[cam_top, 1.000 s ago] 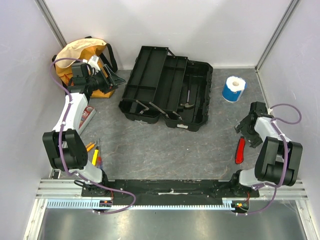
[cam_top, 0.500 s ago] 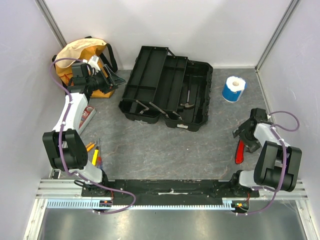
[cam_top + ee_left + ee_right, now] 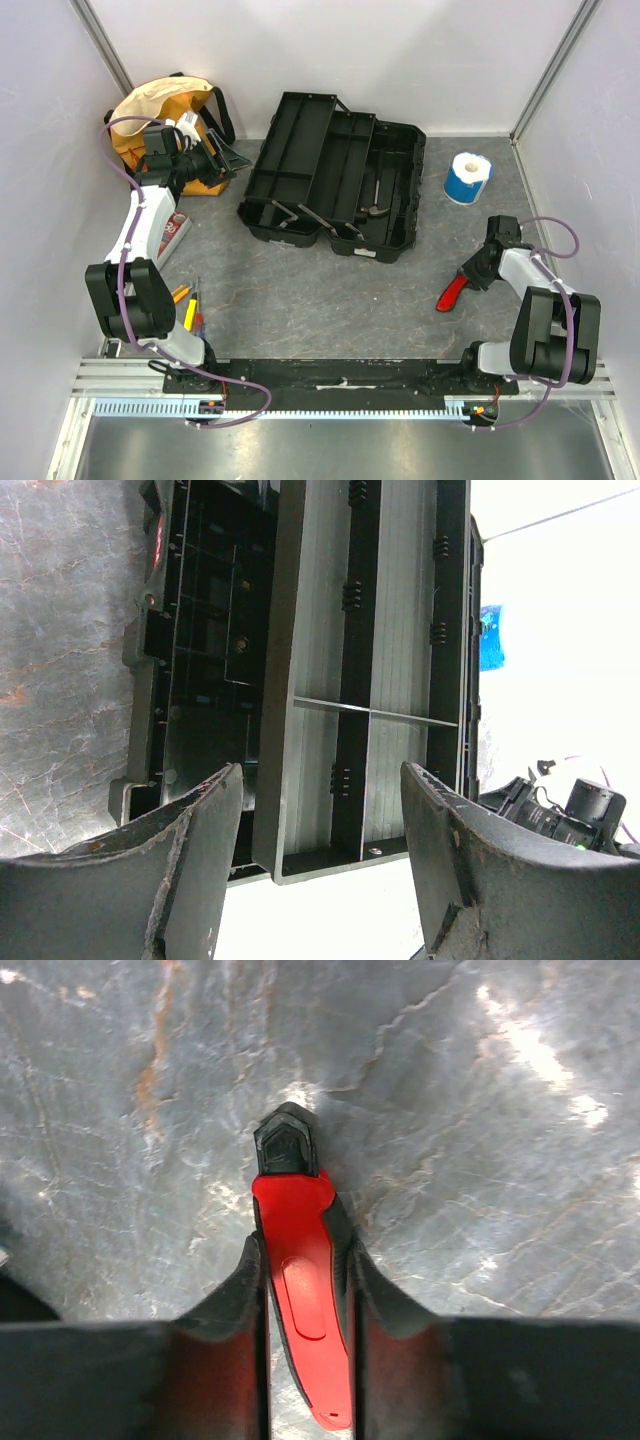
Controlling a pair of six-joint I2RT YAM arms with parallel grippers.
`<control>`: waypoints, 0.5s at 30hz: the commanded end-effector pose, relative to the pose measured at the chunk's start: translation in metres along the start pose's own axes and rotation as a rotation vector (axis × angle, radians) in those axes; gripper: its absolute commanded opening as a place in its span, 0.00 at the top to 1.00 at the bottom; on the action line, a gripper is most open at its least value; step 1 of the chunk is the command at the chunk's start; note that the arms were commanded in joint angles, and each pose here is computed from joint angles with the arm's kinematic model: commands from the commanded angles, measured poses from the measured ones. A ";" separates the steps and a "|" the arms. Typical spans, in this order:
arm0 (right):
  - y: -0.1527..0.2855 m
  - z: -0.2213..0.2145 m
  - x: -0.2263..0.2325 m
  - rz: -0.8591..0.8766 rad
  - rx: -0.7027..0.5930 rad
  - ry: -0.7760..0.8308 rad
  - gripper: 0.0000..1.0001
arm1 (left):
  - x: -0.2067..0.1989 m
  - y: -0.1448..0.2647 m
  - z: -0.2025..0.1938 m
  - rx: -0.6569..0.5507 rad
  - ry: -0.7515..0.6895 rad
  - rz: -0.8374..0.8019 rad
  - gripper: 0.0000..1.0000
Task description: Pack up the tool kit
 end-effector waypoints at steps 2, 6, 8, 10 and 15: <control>-0.006 -0.015 0.001 -0.035 0.093 0.053 0.88 | -0.008 0.006 0.003 -0.024 -0.052 -0.022 0.30; -0.003 -0.008 0.012 -0.028 0.040 0.097 0.97 | -0.008 0.006 0.003 -0.025 -0.052 -0.021 0.30; 0.003 -0.002 0.022 -0.011 -0.011 0.127 1.00 | -0.007 0.006 0.004 -0.025 -0.052 -0.021 0.30; 0.014 0.007 0.034 0.021 -0.074 0.147 1.00 | -0.007 0.006 0.004 -0.025 -0.051 -0.021 0.30; 0.066 0.042 0.075 0.153 -0.256 0.175 1.00 | -0.008 0.006 0.004 -0.027 -0.051 -0.022 0.30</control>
Point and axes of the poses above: each gripper's point midway between its finger pads, its own y axis back along the fingers, its own x axis along the line the jaws close on, z = x × y, the point moved 10 cm from there along y, back along the fingers, and after that the axes turned 7 degrees about -y, right-handed, at the moved point
